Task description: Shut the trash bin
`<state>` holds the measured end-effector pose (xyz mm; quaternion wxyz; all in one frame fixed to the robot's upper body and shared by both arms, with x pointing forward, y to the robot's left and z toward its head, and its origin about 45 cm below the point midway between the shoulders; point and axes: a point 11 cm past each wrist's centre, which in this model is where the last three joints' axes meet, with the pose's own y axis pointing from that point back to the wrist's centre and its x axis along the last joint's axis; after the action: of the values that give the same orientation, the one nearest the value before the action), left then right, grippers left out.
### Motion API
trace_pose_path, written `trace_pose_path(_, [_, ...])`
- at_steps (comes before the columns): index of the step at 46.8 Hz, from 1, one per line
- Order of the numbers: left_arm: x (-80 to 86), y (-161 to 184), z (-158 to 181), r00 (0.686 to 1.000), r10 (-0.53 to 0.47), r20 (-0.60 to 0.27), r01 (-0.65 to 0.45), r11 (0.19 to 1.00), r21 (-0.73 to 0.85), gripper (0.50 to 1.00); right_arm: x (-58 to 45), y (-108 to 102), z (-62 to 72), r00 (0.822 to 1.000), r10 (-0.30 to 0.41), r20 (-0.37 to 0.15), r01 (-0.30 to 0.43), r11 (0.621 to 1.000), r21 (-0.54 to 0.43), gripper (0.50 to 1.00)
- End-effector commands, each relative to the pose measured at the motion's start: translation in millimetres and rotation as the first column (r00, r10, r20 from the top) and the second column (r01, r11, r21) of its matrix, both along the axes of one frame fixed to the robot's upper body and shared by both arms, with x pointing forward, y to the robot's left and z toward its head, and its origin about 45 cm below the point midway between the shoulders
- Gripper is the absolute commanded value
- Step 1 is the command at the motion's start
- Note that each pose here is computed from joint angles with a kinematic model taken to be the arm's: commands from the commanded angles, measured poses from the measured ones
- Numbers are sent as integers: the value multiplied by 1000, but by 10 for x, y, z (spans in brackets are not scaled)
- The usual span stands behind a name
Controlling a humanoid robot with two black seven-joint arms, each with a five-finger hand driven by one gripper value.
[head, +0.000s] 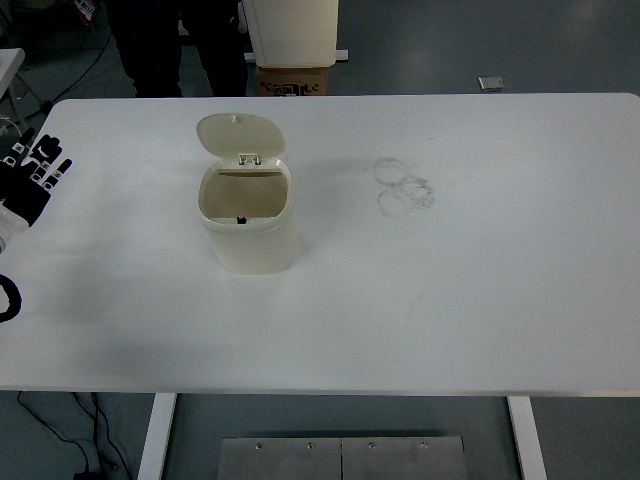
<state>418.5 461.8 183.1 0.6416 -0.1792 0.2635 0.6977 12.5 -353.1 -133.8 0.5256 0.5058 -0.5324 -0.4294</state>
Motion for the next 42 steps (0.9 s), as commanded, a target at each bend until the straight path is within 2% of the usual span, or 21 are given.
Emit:
trace_pose_path(1, [-11,-2,-21,1000,-1,-6,1,1000,3,1000,0,0,0,1000,-1,0,1,1000,0,991])
trace_pose_path(42, [70,43,142,1000,9,21,-10,1000,14,1000,0,0,0,1000,-1,0,1,1000,0,991])
